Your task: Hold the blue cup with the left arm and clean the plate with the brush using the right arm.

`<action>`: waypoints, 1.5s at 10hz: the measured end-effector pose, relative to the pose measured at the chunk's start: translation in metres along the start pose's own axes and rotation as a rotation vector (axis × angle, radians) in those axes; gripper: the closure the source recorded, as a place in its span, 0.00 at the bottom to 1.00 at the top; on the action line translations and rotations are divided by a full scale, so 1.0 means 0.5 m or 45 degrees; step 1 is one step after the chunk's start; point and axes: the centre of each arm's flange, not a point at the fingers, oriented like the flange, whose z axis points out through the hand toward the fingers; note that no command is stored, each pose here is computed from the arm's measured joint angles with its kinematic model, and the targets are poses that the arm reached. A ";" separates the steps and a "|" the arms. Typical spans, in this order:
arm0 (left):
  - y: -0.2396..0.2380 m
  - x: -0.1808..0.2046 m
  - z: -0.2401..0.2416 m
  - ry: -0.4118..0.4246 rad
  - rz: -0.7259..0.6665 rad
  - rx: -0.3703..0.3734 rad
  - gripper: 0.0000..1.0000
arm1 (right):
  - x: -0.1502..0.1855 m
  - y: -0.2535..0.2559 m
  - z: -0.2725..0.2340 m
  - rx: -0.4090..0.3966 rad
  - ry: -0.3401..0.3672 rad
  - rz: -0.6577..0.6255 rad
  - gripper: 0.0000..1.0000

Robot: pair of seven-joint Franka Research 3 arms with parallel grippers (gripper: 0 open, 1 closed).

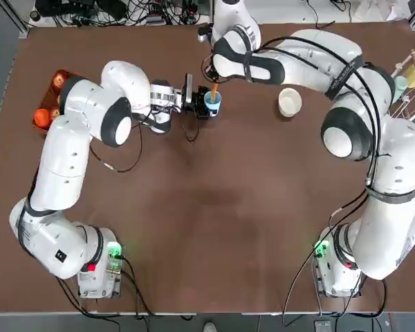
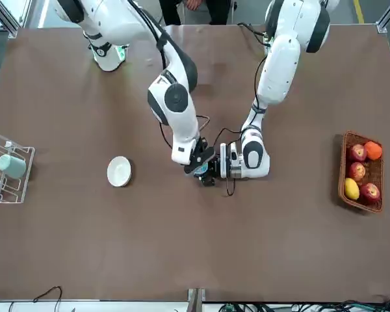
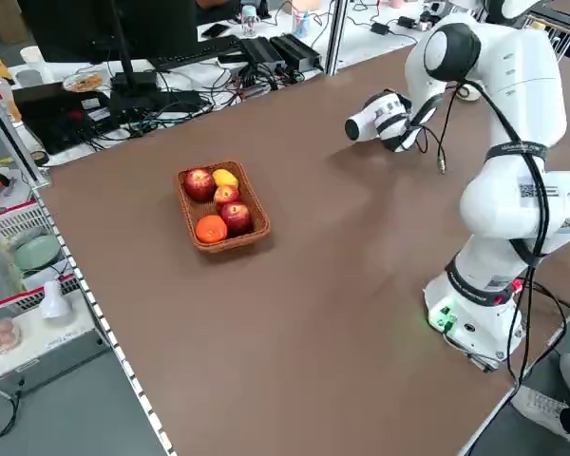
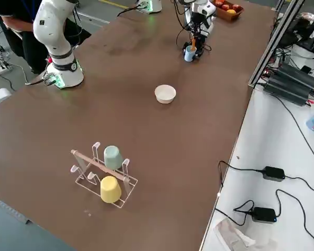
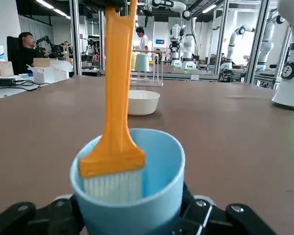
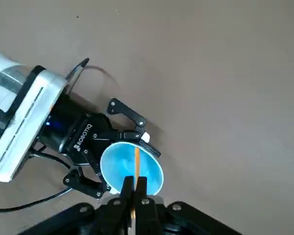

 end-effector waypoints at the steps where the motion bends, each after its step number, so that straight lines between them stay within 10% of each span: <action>1: 0.000 0.000 0.000 0.000 0.000 0.000 0.33 | -0.005 0.001 0.010 -0.004 -0.015 -0.003 0.95; 15: 0.001 0.000 0.002 0.000 0.001 -0.003 0.33 | -0.011 0.031 0.017 -0.022 -0.053 0.048 0.95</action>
